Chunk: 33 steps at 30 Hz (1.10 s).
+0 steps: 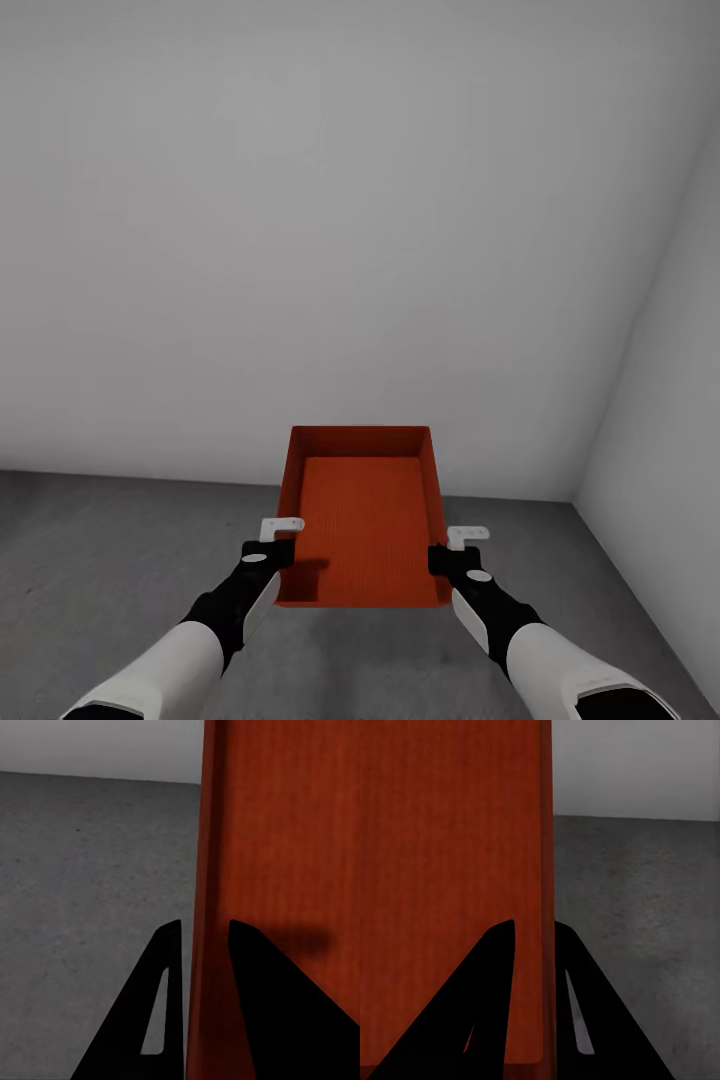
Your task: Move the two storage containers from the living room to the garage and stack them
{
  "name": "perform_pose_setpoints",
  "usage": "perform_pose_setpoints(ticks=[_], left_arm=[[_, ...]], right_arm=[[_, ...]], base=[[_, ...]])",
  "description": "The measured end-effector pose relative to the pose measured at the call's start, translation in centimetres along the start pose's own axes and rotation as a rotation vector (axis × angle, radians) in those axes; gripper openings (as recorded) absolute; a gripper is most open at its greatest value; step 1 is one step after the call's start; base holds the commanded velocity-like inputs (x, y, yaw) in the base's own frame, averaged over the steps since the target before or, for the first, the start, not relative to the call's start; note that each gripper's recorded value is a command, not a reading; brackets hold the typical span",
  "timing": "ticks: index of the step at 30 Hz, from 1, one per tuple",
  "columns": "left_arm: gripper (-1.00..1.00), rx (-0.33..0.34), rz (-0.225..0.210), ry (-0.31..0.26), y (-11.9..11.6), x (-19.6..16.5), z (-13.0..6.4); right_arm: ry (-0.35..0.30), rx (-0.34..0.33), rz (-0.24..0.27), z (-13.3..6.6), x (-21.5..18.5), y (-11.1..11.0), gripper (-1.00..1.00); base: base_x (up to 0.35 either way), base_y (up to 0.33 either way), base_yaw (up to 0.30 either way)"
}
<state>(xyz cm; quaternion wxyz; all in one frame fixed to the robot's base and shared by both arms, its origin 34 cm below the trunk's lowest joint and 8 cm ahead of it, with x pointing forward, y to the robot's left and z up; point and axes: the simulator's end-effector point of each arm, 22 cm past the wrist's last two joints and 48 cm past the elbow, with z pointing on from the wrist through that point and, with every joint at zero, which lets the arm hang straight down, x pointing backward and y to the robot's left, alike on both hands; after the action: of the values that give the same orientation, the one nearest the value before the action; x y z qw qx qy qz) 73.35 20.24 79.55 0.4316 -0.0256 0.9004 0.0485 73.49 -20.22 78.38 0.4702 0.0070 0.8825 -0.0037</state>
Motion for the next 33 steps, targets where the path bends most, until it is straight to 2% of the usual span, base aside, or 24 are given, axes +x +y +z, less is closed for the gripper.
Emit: perform_pose_setpoints(ticks=[33], left_arm=[[-1.0, 0.0, 0.007, 0.054, -0.5, 6.5, 4.6]], right_arm=[[0.054, 0.0, 0.0, 4.0, 7.0, 0.0, -1.0]], base=[[0.0, 0.0, 0.0]])
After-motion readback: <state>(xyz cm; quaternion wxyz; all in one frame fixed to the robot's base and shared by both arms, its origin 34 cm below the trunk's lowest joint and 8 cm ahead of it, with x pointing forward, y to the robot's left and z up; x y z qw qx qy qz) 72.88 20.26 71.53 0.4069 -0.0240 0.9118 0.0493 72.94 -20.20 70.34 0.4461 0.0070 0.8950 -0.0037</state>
